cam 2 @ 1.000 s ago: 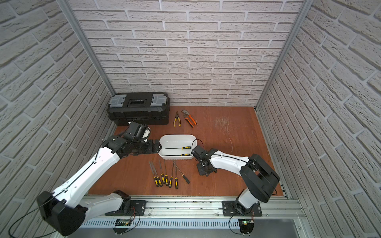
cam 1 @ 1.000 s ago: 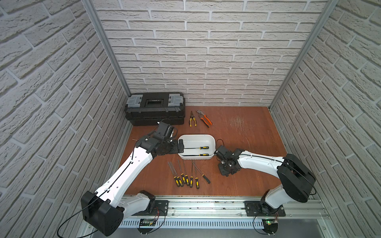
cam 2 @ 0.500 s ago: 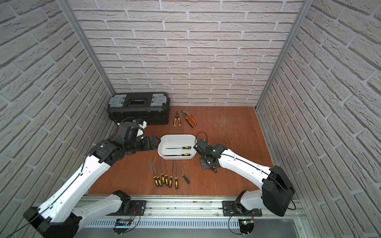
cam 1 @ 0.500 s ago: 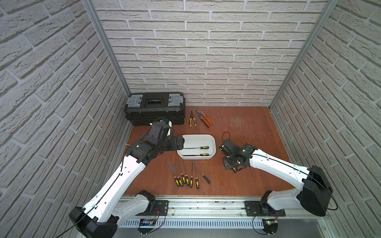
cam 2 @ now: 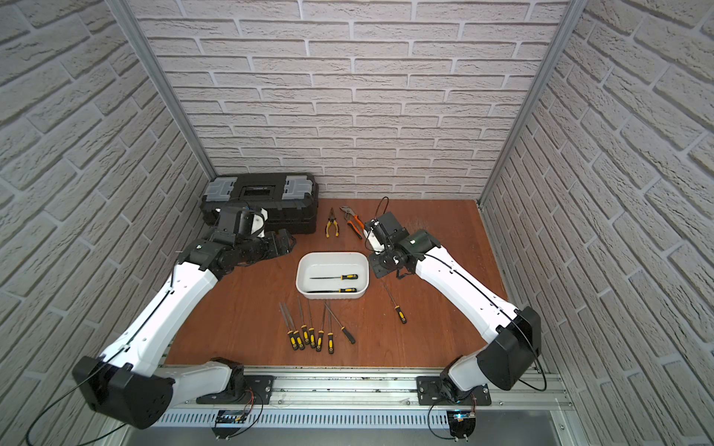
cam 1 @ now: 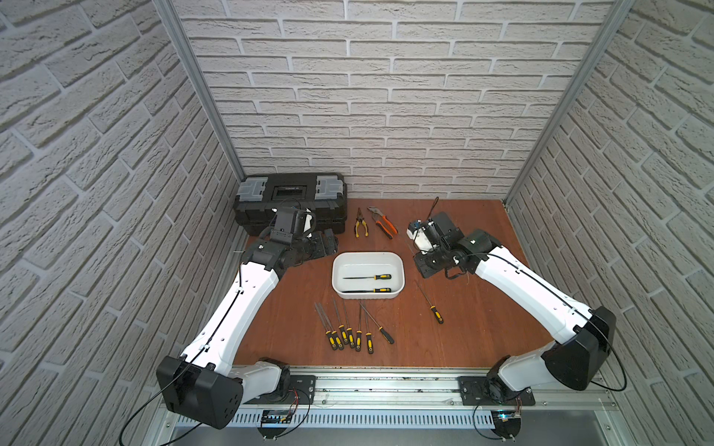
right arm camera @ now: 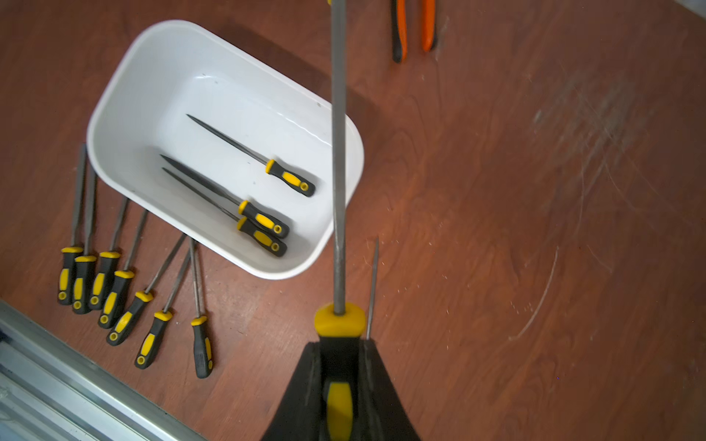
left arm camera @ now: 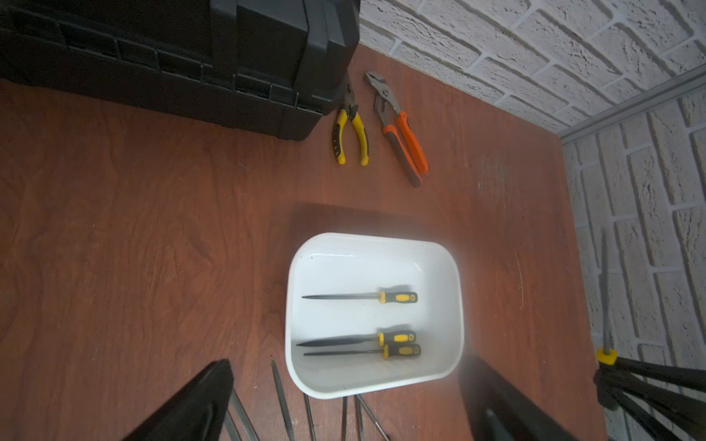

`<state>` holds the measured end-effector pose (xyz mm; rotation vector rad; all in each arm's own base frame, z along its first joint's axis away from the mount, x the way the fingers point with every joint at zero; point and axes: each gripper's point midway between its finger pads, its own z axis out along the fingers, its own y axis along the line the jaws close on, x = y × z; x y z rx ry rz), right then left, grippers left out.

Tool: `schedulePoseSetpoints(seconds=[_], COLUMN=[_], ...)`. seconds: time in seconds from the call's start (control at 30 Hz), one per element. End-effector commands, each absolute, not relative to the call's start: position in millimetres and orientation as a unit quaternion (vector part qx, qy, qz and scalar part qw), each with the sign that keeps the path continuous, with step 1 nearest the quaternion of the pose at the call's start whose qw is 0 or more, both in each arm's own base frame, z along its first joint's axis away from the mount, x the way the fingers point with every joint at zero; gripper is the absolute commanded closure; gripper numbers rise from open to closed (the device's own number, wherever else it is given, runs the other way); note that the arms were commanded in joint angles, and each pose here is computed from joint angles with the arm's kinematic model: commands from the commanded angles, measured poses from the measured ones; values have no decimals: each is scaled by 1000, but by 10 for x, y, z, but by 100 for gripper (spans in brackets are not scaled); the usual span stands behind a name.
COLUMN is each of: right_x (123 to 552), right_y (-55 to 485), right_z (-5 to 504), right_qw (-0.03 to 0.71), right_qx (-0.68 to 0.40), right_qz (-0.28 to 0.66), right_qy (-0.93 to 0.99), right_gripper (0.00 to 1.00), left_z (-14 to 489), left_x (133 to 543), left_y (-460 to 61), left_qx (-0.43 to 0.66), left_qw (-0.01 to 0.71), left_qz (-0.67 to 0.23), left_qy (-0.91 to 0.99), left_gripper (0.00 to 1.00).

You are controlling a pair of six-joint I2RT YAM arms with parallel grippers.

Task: Put the file tool into the storage box
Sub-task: Place the file tool in the storage box.

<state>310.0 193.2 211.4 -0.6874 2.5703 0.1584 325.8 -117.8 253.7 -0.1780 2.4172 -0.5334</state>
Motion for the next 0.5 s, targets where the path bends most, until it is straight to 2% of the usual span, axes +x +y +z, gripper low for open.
schedulePoseSetpoints(seconds=[0.0,0.2,0.47], right_x=[3121,3231,3385], right_y=[2200,2439,2510], right_z=[2140,2051,1720], right_qw=[229,219,184], right_qx=[-344,-431,-520], right_qz=[98,114,69], right_qy=[905,868,831], right_gripper=[90,88,88], left_z=[2577,2324,2119], left_x=[3211,2933,2664], left_y=[-1067,-860,-737], left_qx=[-86,-135,-166], left_qw=[316,272,242], left_qz=[-208,-217,-211], left_qy=[922,928,932], left_gripper=[2,2,2])
